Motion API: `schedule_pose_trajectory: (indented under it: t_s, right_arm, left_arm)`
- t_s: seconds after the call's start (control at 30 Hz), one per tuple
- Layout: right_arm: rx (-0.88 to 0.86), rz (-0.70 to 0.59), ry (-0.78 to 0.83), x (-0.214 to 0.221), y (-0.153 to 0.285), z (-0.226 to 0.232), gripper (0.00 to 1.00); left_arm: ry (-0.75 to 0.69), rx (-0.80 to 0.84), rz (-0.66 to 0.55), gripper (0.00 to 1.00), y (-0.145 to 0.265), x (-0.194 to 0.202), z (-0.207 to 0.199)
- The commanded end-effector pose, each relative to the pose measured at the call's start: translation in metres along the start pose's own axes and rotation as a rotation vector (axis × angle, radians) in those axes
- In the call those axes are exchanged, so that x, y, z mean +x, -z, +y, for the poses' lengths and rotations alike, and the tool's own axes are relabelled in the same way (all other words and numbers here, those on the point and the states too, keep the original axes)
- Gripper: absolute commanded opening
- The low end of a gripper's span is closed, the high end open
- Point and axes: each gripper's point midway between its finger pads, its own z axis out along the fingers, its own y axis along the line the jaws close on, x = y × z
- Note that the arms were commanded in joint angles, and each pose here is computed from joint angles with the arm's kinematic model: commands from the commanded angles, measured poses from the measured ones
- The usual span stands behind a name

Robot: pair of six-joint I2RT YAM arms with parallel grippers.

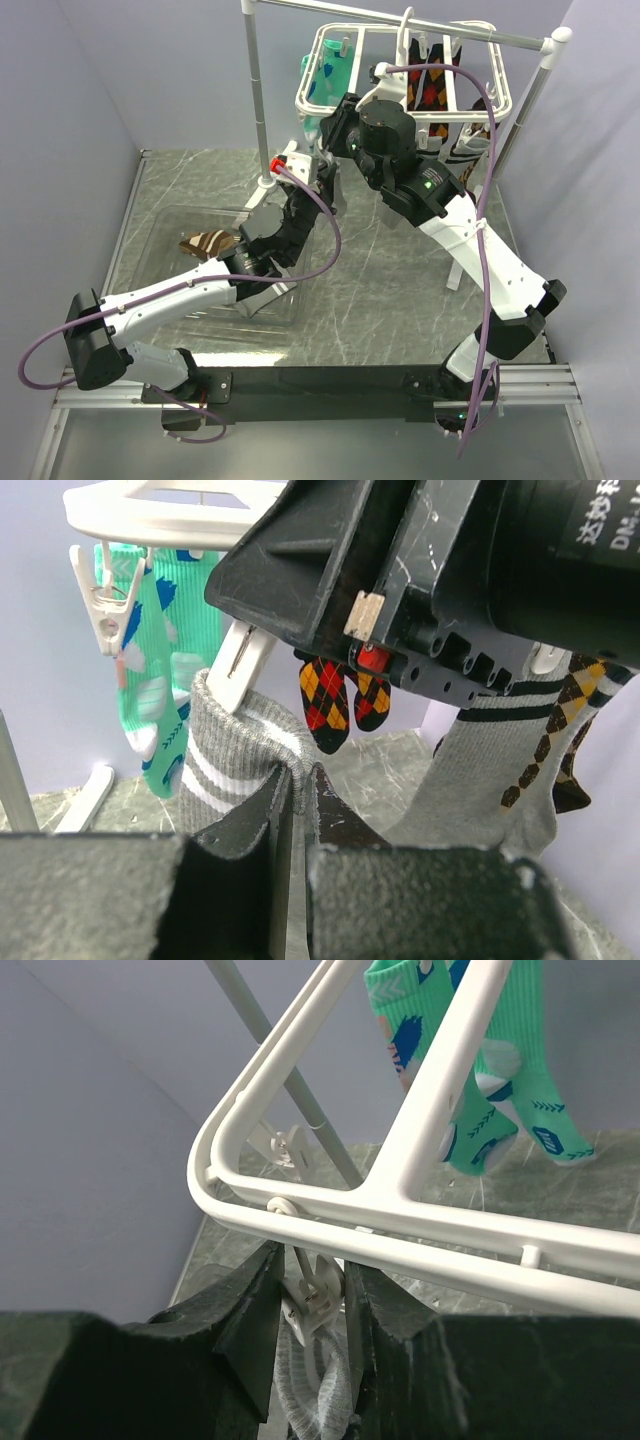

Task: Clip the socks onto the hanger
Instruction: Clamp the sock onto the hanger.

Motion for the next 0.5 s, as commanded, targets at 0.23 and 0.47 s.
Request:
schedule_pose_trajectory:
  t_s: [0.23, 0.47]
  right_arm:
    - [-0.019, -0.039, -0.002, -0.0150, 0.0094, 0.0009, 0.00]
    - [-0.014, -0.039, 0.002, -0.0148, 0.0077, 0.0001, 0.00]
  left_arm:
    - [0.013, -0.023, -0.102, 0.01, 0.0072, -0.0363, 0.0089]
    - [0.001, -0.032, -0.101, 0.01, 0.0074, -0.0354, 0.0112]
